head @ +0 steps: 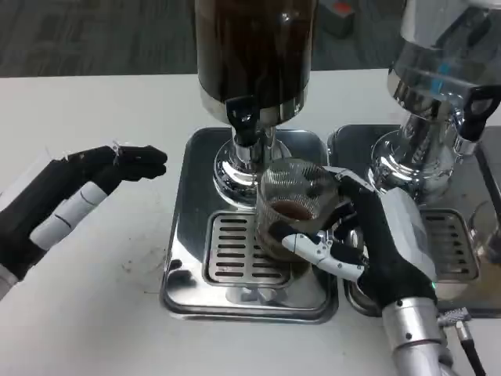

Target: Grasp the cup under the faucet to collect the drink, then remove the cup.

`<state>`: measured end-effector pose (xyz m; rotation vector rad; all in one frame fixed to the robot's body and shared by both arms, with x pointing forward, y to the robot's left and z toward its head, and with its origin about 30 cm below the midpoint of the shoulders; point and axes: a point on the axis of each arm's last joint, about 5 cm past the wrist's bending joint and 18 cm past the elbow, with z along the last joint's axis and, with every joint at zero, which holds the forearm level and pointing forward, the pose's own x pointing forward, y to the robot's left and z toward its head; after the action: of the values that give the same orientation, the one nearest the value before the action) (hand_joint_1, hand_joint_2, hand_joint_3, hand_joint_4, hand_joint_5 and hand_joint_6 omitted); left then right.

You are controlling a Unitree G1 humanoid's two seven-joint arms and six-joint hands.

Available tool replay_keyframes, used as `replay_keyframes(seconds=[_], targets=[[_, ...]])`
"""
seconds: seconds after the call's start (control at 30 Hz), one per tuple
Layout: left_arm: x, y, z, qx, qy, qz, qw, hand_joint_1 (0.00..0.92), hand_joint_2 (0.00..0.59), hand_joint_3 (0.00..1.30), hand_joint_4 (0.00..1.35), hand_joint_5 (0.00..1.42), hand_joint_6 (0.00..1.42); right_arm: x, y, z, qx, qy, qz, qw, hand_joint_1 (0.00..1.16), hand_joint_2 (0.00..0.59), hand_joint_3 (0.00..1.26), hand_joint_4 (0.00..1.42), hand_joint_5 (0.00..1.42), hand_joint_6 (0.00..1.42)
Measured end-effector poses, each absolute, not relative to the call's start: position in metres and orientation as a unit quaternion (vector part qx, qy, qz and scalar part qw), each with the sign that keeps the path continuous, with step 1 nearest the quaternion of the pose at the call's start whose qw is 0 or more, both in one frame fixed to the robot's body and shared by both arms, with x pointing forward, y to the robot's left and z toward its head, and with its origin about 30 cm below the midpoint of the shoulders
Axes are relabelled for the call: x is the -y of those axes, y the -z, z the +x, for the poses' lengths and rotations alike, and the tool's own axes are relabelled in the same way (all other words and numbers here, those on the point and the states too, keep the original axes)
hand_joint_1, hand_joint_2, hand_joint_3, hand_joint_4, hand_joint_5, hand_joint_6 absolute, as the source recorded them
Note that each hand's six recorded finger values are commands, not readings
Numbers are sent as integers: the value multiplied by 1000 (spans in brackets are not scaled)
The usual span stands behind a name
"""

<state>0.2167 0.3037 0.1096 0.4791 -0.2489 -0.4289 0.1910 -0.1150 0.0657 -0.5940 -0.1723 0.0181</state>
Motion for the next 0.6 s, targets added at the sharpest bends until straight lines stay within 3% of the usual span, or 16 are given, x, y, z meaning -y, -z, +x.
replay_keyframes(seconds=[0.6], targets=[[-300,-105,216,122,216,234,940,0,141,408,377,319,296,128,-74,184,76,29,-300,951,700,233,525,567,702,801]])
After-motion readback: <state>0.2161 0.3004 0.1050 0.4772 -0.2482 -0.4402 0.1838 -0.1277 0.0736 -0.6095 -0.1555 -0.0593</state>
